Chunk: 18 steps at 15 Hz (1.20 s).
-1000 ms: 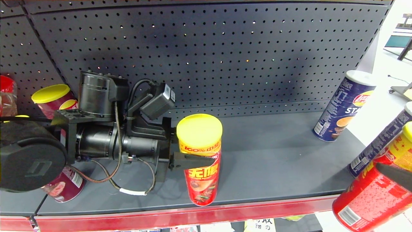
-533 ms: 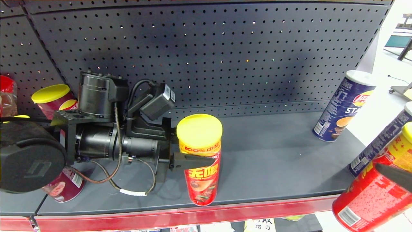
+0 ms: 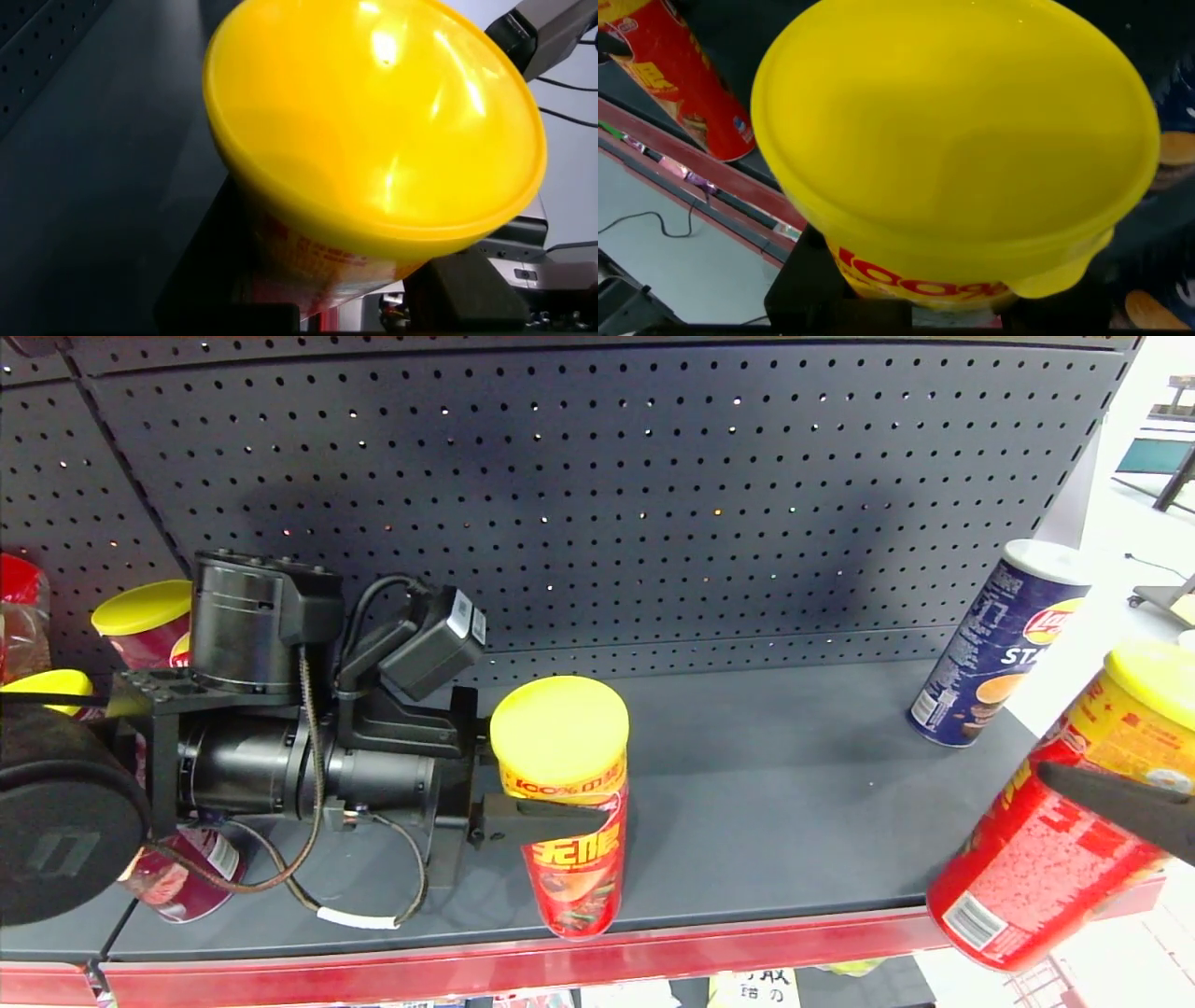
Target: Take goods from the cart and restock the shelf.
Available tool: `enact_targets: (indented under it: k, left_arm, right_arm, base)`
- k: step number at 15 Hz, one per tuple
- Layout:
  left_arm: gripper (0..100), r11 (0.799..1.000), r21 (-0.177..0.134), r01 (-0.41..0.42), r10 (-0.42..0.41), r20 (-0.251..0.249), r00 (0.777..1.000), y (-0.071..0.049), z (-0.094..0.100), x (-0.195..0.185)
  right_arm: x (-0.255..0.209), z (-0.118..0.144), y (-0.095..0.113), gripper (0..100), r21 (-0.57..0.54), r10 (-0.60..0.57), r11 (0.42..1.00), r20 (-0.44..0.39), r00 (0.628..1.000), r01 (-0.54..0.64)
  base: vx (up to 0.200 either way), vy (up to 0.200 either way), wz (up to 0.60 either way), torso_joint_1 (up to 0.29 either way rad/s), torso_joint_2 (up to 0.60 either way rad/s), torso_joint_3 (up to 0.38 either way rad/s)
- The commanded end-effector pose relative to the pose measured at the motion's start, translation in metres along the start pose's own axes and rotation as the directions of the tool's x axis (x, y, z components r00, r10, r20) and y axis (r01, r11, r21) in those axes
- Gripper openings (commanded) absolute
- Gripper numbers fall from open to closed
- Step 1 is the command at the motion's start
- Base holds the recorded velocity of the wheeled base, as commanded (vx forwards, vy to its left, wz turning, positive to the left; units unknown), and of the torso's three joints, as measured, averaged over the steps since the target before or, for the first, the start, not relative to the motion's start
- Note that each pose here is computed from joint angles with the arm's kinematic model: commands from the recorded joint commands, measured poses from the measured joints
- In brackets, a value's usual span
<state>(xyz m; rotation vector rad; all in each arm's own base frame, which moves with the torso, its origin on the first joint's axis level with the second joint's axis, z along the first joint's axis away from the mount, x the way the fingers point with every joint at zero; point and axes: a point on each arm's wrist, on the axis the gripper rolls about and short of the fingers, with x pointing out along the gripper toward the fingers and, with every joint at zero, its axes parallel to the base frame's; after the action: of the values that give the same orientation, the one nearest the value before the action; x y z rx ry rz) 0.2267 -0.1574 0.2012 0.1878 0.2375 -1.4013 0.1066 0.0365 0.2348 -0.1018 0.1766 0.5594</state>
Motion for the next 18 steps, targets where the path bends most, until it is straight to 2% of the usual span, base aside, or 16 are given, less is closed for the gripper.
enact_targets:
  k: [1,6,8,9,13,14,18]
  left_arm:
    - [0,1.0,0.004,-0.006,0.006,0.003,1.0,-0.001,0.002,-0.001]
    - [0,1.0,-0.003,-0.025,0.025,-0.012,1.0,0.006,-0.001,0.005]
    - [0,1.0,0.008,-0.023,0.023,-0.008,1.0,0.01,-0.001,0.009]
    - [100,1.0,0.008,-0.026,0.026,-0.007,1.0,0.011,-0.002,0.01]
    - [100,1.0,0.007,-0.028,0.028,-0.004,1.0,0.009,-0.001,0.008]
    - [100,0.999,0.012,-0.031,0.031,0.002,1.0,0.005,0.001,0.003]
    - [100,0.999,-0.002,-0.047,0.047,-0.006,0.999,-0.011,-0.008,-0.015]
  right_arm:
    - [0.024,0.001,-0.003,0,0.005,0.031,1.0,-0.038,0.999,-0.031]
    - [0.025,0.002,-0.002,0,-0.001,0.037,0.999,-0.025,0.999,-0.037]
    - [0.024,0.003,-0.002,0,-0.003,0.035,0.999,-0.019,0.999,-0.035]
    - [0.025,0.003,-0.002,0,-0.003,0.035,0.999,-0.019,0.999,-0.035]
    - [0.027,0.006,-0.003,0,-0.003,0.035,0.999,-0.019,0.999,-0.035]
    - [0.032,0.007,-0.004,0,-0.003,0.041,0.999,-0.026,0.999,-0.042]
    - [0.073,0.034,-0.005,0,-0.02,0.096,0.995,-0.003,0.995,-0.096]
  base:
    - [0.0,0.0,0.0,0.0,0.0,0.0]
    - [0.0,0.0,0.0,0.0,0.0,0.0]
    - [0.0,0.0,0.0,0.0,0.0,0.0]
    - [0.0,0.0,0.0,0.0,0.0,0.0]
    - [0.0,0.0,0.0,0.0,0.0,0.0]
    - [0.0,0.0,0.0,0.0,0.0,0.0]
    - [0.0,0.0,0.0,0.0,0.0,0.0]
